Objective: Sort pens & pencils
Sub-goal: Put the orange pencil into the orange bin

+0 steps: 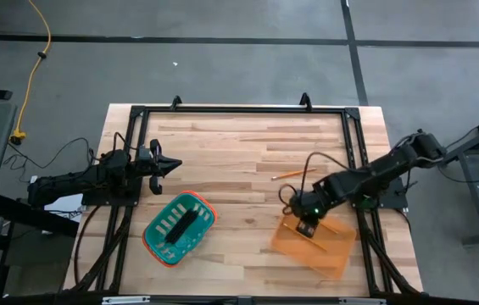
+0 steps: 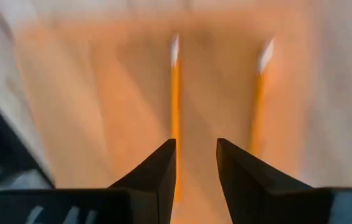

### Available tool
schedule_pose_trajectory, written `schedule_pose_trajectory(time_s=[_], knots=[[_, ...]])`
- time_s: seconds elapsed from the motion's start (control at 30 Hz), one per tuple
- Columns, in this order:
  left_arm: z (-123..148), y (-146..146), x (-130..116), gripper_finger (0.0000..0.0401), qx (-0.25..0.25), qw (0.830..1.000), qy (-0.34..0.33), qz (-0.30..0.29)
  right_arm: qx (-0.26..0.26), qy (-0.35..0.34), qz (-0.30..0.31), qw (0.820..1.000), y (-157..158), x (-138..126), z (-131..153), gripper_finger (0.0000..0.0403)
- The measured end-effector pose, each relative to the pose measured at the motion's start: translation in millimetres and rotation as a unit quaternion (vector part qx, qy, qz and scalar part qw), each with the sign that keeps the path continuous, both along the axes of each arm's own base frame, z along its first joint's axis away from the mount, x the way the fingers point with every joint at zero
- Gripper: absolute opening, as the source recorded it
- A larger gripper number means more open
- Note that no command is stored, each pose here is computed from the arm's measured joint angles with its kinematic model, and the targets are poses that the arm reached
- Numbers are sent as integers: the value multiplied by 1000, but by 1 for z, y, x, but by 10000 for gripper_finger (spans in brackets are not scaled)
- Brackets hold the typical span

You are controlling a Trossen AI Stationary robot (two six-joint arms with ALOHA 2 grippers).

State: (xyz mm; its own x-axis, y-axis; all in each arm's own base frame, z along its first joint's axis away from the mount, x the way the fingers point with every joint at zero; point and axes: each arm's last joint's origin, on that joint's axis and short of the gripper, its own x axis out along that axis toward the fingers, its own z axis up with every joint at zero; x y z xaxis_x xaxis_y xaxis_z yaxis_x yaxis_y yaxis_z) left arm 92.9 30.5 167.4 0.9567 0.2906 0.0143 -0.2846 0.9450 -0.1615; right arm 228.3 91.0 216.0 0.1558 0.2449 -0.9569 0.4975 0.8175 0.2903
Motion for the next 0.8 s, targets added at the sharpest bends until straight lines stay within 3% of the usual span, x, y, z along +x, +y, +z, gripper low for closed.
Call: schedule_pose_trajectory(time_s=[0.2, 0.37, 0.6, 0.8], knots=[[0, 0, 0, 1, 0, 1000, 0, 0, -87, -94, 6, 992, -35, 26, 26, 92], [0, 0, 0, 1, 0, 1000, 0, 0, -113, -135, 8, 984, -67, 39, 27, 89], [0, 0, 0, 1, 0, 1000, 0, 0, -140, -105, 30, 984, -104, 49, 10, 145], [0, 0, 0, 1, 0, 1000, 0, 0, -142, -46, 92, 984, -133, 55, -19, 196]])
